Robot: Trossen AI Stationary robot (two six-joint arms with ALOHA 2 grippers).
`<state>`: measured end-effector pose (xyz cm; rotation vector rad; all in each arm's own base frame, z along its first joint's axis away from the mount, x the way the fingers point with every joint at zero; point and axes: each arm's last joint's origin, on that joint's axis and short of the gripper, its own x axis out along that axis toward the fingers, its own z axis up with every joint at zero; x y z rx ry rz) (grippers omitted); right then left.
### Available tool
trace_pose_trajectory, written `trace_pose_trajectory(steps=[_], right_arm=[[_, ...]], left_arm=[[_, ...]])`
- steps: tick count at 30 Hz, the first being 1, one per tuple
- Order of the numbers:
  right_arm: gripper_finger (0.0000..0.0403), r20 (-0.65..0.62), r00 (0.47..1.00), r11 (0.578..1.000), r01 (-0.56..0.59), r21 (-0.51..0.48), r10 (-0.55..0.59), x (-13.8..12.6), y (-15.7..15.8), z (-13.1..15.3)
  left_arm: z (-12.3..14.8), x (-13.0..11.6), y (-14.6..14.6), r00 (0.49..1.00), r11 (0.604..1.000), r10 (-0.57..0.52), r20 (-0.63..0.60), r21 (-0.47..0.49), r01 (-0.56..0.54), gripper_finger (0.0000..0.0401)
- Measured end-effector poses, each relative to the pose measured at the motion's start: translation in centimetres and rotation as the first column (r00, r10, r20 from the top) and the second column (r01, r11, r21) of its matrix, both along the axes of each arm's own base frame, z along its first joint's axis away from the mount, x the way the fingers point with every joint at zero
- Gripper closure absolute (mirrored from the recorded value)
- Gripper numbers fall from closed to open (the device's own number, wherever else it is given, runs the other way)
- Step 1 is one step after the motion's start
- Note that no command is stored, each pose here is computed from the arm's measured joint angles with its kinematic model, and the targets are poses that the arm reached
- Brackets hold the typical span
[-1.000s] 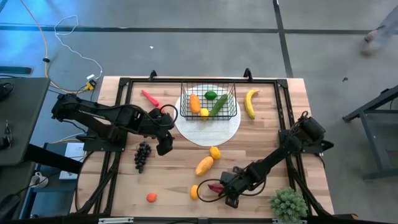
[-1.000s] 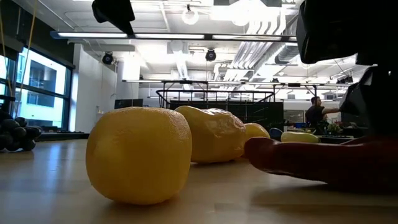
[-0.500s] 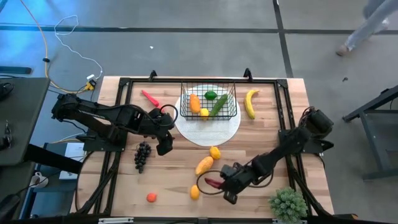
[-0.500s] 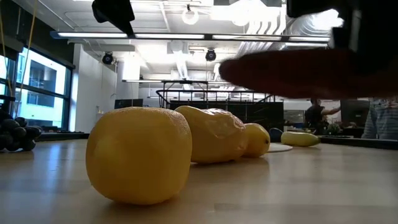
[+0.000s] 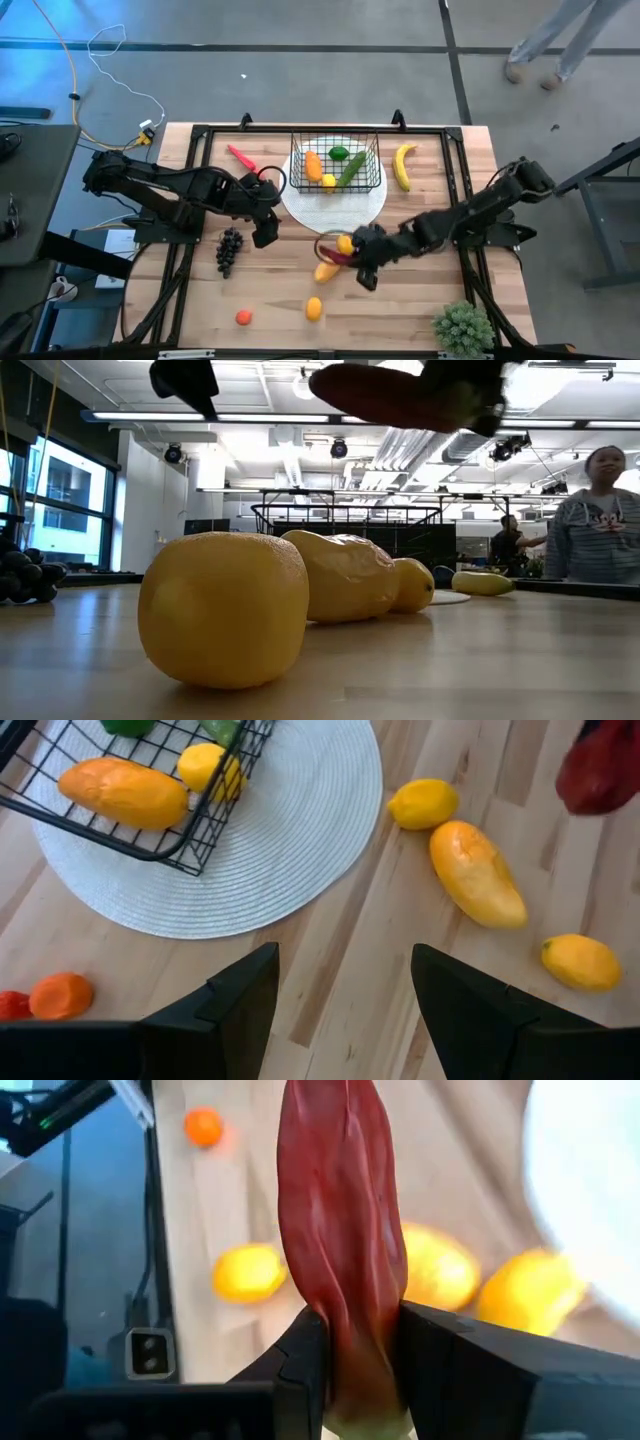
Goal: Build produce basket
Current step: Put the red chili pepper into the black wire basket
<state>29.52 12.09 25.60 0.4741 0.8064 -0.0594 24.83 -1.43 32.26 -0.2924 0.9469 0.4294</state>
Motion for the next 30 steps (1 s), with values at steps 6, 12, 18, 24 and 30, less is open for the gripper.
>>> trace_pose_trajectory(steps=[6, 12, 18, 24, 30], right_arm=[[0.0334, 0.067, 0.997, 0.989, -0.017, -0.147, 0.028, -0.1, -4.5, 2.1], [0.0334, 0.112, 0.991, 0.944, -0.026, -0.330, 0.067, -0.3, -9.0, 3.7], [0.0331, 0.097, 0.990, 0.861, -0.036, -0.508, 0.098, -0.4, -13.3, 4.3], [0.0335, 0.017, 0.988, 0.746, -0.106, -0.657, 0.156, -0.8, -17.1, 4.3], [0.0334, -0.093, 0.970, 0.625, -0.216, -0.751, 0.224, -1.3, -20.4, 3.8]], left_arm=[[0.0, 0.0, 1.4, 0.999, 0.999, 0.050, -0.001, 0.005, -0.050, 0.0185], [0.0, 0.0, 3.3, 0.992, 0.992, 0.129, -0.001, 0.007, -0.129, 0.0185], [0.0, -0.3, 5.4, 0.977, 0.977, 0.211, 0.000, 0.007, -0.211, 0.0185], [0.0, -0.6, 7.3, 0.958, 0.958, 0.286, 0.000, 0.007, -0.286, 0.0185], [0.0, -1.0, 8.7, 0.940, 0.940, 0.340, 0.000, 0.007, -0.340, 0.0185]])
